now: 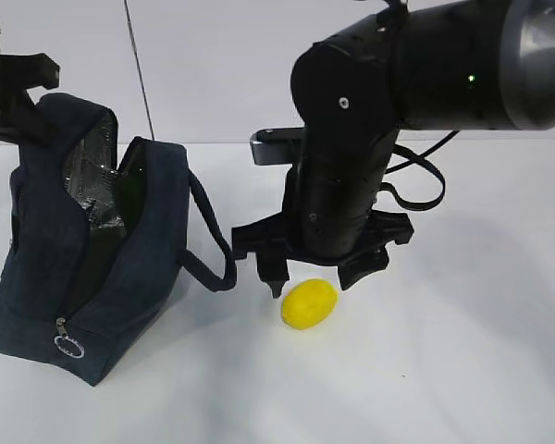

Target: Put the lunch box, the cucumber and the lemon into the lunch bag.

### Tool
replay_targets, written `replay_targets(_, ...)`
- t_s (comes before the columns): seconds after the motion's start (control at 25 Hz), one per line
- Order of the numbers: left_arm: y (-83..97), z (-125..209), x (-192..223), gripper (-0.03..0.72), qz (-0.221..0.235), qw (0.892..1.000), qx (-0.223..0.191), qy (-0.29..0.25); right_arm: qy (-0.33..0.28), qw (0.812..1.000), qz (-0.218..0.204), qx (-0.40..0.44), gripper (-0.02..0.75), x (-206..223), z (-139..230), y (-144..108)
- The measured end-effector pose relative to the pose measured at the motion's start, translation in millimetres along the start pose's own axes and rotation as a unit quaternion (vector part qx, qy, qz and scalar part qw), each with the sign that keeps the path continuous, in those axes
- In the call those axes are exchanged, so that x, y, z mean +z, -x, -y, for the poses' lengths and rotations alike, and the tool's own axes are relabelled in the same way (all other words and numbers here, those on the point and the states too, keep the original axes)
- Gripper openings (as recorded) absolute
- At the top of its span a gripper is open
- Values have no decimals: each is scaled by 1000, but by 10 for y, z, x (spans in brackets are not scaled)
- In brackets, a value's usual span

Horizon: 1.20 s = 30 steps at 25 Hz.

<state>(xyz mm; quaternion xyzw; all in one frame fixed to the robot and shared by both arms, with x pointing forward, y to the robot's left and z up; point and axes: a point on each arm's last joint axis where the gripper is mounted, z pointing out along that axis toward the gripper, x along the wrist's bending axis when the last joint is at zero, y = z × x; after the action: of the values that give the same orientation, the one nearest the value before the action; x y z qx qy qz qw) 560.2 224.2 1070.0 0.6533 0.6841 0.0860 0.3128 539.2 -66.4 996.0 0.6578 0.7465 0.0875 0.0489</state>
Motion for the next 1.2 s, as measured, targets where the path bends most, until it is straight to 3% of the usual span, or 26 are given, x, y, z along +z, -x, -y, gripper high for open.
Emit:
replay_targets(0.2, 2, 0, 0, -7, 1, 1000, -1, 0, 13, 994, -6, 110, 566, 14, -96, 120)
replay_targets(0.48, 3, 0, 0, -6, 2, 1000, -2, 0, 27, 972, -23, 234, 566, 58, -147, 104)
replay_targets(1.2, 3, 1, 0, -6, 2, 1000, -2, 0, 4, 951, 1, 308, 566, 555, -174, 63)
